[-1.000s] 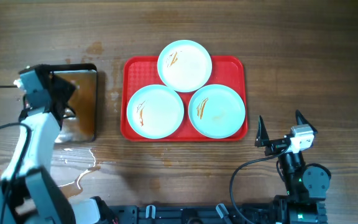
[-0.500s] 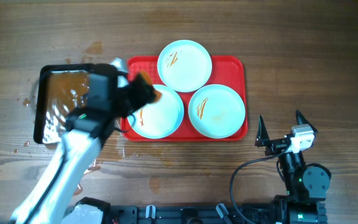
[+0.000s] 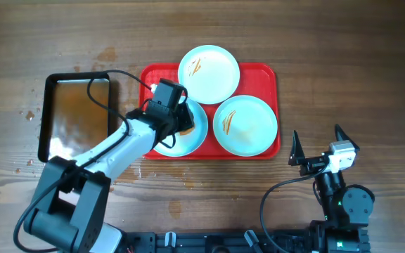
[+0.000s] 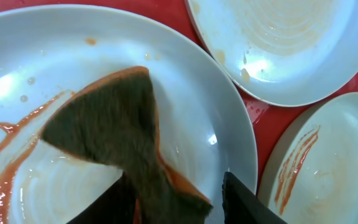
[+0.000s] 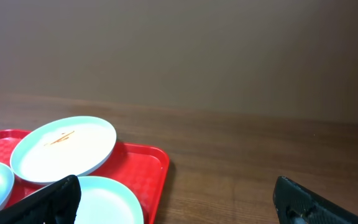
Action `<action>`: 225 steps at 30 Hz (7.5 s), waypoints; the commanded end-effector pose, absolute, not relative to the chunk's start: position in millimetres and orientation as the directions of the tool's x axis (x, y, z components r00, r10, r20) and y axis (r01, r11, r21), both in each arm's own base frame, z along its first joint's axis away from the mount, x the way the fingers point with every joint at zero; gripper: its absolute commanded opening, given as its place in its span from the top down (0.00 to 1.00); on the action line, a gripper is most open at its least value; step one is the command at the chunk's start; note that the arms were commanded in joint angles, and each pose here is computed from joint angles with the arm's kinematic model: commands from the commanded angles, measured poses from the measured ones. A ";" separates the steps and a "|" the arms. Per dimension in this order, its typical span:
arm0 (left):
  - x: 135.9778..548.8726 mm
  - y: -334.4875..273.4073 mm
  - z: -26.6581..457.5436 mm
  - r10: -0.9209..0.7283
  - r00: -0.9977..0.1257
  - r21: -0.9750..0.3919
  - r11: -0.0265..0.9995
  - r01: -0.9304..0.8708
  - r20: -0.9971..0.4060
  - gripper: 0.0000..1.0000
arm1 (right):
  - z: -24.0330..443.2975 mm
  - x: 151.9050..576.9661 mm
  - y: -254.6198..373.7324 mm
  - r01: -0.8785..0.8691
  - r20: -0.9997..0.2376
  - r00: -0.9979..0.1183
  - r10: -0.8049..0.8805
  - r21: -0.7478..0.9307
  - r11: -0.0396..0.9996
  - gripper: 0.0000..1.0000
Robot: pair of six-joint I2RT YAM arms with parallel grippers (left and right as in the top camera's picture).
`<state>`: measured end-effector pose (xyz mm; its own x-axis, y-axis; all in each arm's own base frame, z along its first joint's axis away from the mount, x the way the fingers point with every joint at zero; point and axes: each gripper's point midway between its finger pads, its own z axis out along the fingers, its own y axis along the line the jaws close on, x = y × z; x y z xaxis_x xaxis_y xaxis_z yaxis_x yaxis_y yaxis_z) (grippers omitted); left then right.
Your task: Clean dirty plates on tray and stack at the side
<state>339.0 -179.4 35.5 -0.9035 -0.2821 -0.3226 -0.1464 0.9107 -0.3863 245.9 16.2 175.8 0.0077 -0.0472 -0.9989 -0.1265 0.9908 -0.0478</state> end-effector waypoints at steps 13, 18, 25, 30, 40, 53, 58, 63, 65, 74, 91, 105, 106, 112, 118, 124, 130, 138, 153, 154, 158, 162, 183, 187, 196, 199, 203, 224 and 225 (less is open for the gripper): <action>321.8 -143.2 155.4 -0.230 -0.774 -0.338 0.941 -0.022 -0.590 0.00 | 195.5 243.2 26.1 -0.184 -0.996 0.085 -0.003 -0.019 0.983 0.00; 305.2 -136.0 140.1 -0.206 -0.824 -0.297 0.954 -0.048 -0.528 0.00 | 246.8 208.9 85.6 -0.589 -0.824 -0.089 0.560 0.497 0.638 0.00; 306.1 -131.0 139.2 -0.240 -0.821 -0.305 0.949 -0.085 -0.518 0.00 | 337.3 202.1 122.0 -0.751 -0.960 -0.114 0.257 0.252 0.610 0.00; 309.2 -66.2 127.8 -0.597 -0.725 -0.408 0.790 -0.458 -0.343 0.00 | 330.3 306.9 90.2 -0.462 -0.737 -0.661 -0.140 0.254 0.850 0.00; 301.0 -38.3 120.1 -0.650 -0.692 -0.362 0.756 -0.545 -0.316 0.00 | 196.1 380.0 202.0 -0.321 -0.295 -0.933 -0.206 0.427 0.845 0.00; 285.7 -15.4 111.0 -0.681 -0.670 -0.284 0.733 -0.619 -0.296 0.00 | 46.0 364.9 274.5 -0.393 -0.107 -0.918 -0.381 0.357 0.847 0.40; 286.3 -15.4 111.3 -0.681 -0.669 -0.285 0.733 -0.618 -0.298 0.00 | 29.0 358.1 277.6 -0.395 -0.095 -0.917 -0.388 0.362 0.844 0.40; 286.2 -15.5 110.8 -0.681 -0.670 -0.284 0.733 -0.619 -0.297 0.00 | 0.8 354.2 272.5 -0.383 -0.040 -0.919 -0.392 0.330 0.863 0.55; 286.2 -15.5 110.7 -0.681 -0.670 -0.284 0.733 -0.619 -0.296 0.00 | -6.7 353.5 272.0 -0.379 -0.027 -0.919 -0.393 0.329 0.865 0.62; 280.9 -69.2 81.7 -0.588 -0.801 -0.419 0.759 -0.499 -0.111 0.01 | -9.1 358.6 277.6 -0.344 -0.038 -0.935 -0.352 0.334 0.878 0.96; 358.4 -145.4 38.6 -0.440 -0.835 -0.469 0.844 -0.259 -0.331 0.38 | -8.5 360.1 283.4 -0.333 -0.049 -0.940 -0.337 0.338 0.880 0.96; 362.9 -148.3 14.4 -0.467 -0.784 -0.363 0.872 -0.329 -0.409 0.41 | -8.5 360.3 284.3 -0.336 -0.052 -0.940 -0.338 0.339 0.879 0.95; 361.9 -153.2 13.0 -0.490 -0.785 -0.392 0.854 -0.343 -0.380 0.45 | -8.4 360.5 284.3 -0.336 -0.053 -0.939 -0.339 0.339 0.879 0.95; 361.7 -140.3 2.2 -0.496 -0.769 -0.332 0.862 -0.382 -0.403 0.96 | -8.6 359.4 283.7 -0.335 -0.048 -0.939 -0.340 0.338 0.879 0.96; 358.2 -119.9 49.5 -0.545 -0.722 -0.369 0.833 -0.411 -0.426 0.96 | -8.6 359.5 283.8 -0.334 -0.048 -0.940 -0.339 0.338 0.880 0.96; 362.1 -131.3 11.6 -0.605 -0.724 -0.399 0.785 -0.474 -0.331 0.96 | -8.6 359.6 283.8 -0.334 -0.049 -0.940 -0.339 0.338 0.880 0.95; 368.2 -134.8 -22.2 -0.612 -0.730 -0.394 0.778 -0.488 -0.304 0.96 | -8.6 359.4 283.6 -0.334 -0.047 -0.940 -0.338 0.338 0.880 0.96; 338.5 -61.4 -1.4 -0.555 -0.769 -0.191 0.832 -0.521 -0.317 0.96 | -12.2 358.7 283.2 -0.332 -0.041 -0.940 -0.339 0.336 0.881 0.95; 312.6 -114.5 -17.8 -0.445 -0.884 -0.278 0.876 -0.395 -0.145 0.96 | -14.3 357.6 282.6 -0.329 -0.033 -0.940 -0.339 0.335 0.883 0.96; 308.7 -111.2 -23.7 -0.426 -0.894 -0.249 0.889 -0.385 -0.139 0.96 | -14.3 357.5 282.6 -0.329 -0.032 -0.941 -0.338 0.335 0.883 0.95; 295.0 -69.0 -32.2 -0.392 -0.898 -0.016 0.918 -0.397 -0.197 0.96 | -14.3 357.7 282.6 -0.330 -0.033 -0.940 -0.339 0.335 0.882 0.96; 291.5 -22.5 -21.8 -0.354 -0.882 0.219 0.876 -0.429 -0.312 0.96 | -14.3 357.4 282.4 -0.330 -0.032 -0.940 -0.339 0.335 0.883 0.96; 308.9 111.2 105.5 -0.850 -0.332 -0.342 0.480 -0.808 -0.409 0.96 | 28.0 364.8 294.6 -0.372 -0.103 -0.927 -0.361 0.380 0.847 0.96; 299.5 130.5 99.7 -0.893 -0.278 -0.371 0.407 -0.835 -0.354 0.96 | 89.2 397.6 266.3 -0.390 -0.280 -0.895 -0.347 0.115 0.914 0.96; 298.4 132.9 99.5 -0.881 -0.299 -0.358 0.430 -0.829 -0.366 0.96 | 242.4 398.4 284.9 -0.370 -0.406 -0.428 -0.807 -0.736 0.566 0.96; 298.3 132.8 99.4 -0.881 -0.300 -0.358 0.430 -0.829 -0.365 0.96 | 267.7 390.8 302.9 -0.296 -0.362 -0.347 -0.865 -0.833 0.468 0.96; 297.0 132.3 98.6 -0.882 -0.302 -0.354 0.429 -0.831 -0.361 0.96 | 271.6 381.2 314.6 -0.303 -0.327 -0.308 -0.894 -0.857 0.418 0.96; 321.8 -27.3 116.6 -0.552 -0.797 -0.608 0.727 -0.318 -0.243 0.96 | 76.5 368.2 252.9 -0.431 -0.329 -0.885 -0.331 0.308 0.848 0.96; 321.4 -42.4 116.9 -0.513 -0.821 -0.606 0.744 -0.281 -0.250 0.96 | 67.4 366.5 254.5 -0.408 -0.328 -0.894 -0.305 0.320 0.855 0.96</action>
<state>323.9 5.1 114.6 -0.7233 -0.6448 -0.2471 -0.4271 0.6989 -0.5737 386.6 235.6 77.0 -0.8603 -0.3697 -0.3510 -0.4554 0.8668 0.2032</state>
